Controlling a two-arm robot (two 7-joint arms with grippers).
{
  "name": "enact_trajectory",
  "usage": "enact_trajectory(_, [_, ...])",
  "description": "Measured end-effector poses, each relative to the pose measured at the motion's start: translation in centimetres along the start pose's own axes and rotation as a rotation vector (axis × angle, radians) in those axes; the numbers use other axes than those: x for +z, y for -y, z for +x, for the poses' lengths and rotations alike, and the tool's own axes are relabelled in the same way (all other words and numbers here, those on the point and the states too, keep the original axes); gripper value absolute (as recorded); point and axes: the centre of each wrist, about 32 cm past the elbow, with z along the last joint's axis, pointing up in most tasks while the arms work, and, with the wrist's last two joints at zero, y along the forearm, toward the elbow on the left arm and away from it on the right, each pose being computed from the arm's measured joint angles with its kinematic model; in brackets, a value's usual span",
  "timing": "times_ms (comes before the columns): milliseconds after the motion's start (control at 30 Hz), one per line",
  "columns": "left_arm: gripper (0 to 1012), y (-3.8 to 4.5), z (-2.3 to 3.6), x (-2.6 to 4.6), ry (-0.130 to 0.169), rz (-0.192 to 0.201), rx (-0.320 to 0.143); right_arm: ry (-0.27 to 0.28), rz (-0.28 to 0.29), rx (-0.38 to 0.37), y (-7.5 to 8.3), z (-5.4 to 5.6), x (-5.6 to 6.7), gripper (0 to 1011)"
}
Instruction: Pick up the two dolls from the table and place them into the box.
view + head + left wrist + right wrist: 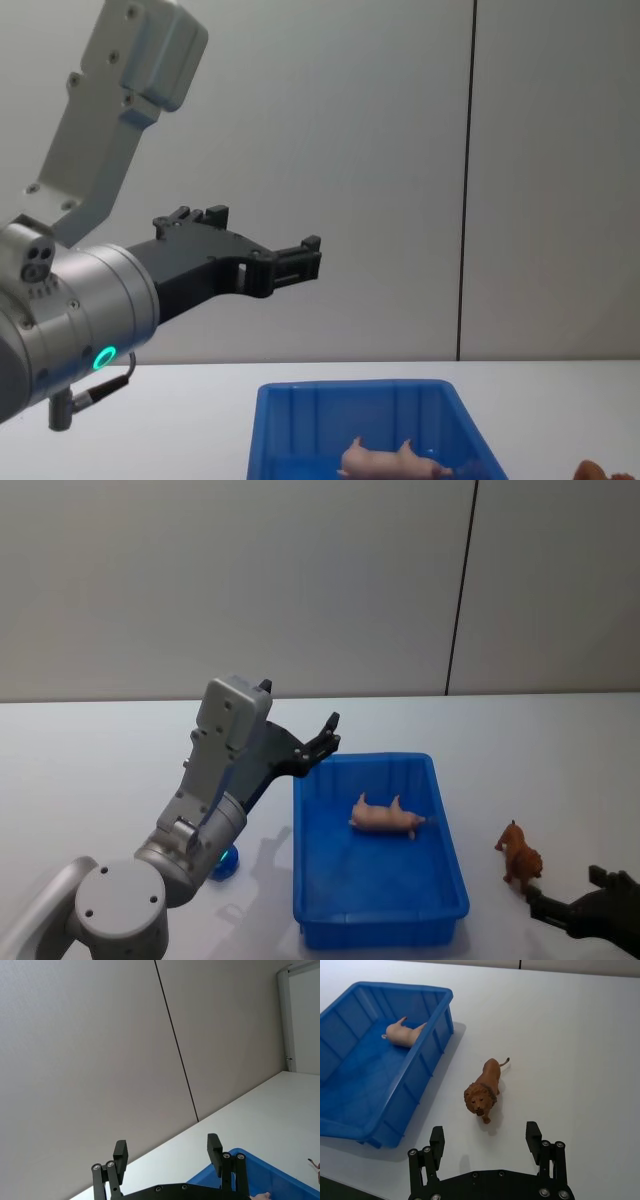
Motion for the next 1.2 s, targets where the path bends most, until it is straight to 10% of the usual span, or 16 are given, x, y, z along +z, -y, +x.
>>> enact_trajectory(1200, [1004, 0.0, 0.0, 0.0, 0.0, 0.0, 0.0, 0.069, -0.077, 0.017, -7.6, -1.0, 0.5, 912])
